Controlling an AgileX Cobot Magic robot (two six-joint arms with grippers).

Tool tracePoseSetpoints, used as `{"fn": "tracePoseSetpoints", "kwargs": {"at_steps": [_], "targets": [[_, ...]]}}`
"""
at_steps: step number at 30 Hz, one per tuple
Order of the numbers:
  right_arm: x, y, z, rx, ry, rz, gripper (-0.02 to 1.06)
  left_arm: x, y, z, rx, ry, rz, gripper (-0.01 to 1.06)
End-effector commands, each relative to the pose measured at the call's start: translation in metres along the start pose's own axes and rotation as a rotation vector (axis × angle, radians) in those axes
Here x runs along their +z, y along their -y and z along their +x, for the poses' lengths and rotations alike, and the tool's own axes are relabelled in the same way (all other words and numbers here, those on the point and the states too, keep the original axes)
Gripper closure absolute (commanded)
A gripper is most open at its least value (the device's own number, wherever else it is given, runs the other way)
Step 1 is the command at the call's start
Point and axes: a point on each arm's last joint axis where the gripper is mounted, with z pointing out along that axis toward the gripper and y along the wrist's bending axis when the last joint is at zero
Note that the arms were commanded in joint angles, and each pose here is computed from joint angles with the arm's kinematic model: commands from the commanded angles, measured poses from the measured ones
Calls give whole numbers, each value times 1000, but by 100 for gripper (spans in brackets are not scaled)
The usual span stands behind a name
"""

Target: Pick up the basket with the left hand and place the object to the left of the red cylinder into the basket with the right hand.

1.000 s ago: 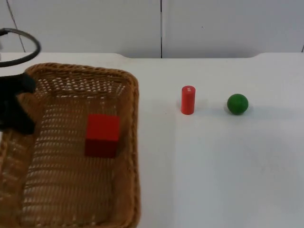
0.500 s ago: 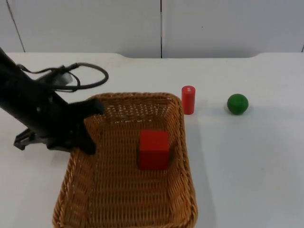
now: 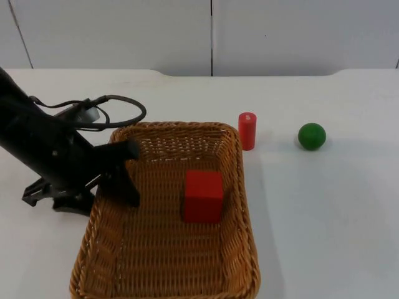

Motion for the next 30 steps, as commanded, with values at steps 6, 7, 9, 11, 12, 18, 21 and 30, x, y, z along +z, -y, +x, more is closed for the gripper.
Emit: {"fn": "tracePoseSetpoints", "kwargs": {"at_steps": [6, 7, 9, 11, 12, 18, 21, 30], "targets": [[-1, 1, 0, -3, 14, 6, 21, -22, 5, -1, 148, 32, -90, 21], [-1, 1, 0, -3, 14, 6, 21, -22, 5, -1, 148, 32, -90, 21], [-1, 1, 0, -3, 14, 6, 21, -36, 6, -4, 151, 66, -111, 21], [-1, 1, 0, -3, 14, 6, 21, -53, 7, -7, 150, 114, -120, 21], [-1, 1, 0, -3, 14, 6, 21, -63, 9, -8, 155, 142, -120, 21], [-1, 1, 0, -3, 14, 6, 21, -115, 25, -4, 202, 259, -116, 21], [-1, 1, 0, -3, 14, 6, 21, -149, 41, 4, 252, 353, -125, 21], [-10, 2, -1, 1, 46, 10, 21, -217, 73, 37, 363, 543, -102, 21]]}}
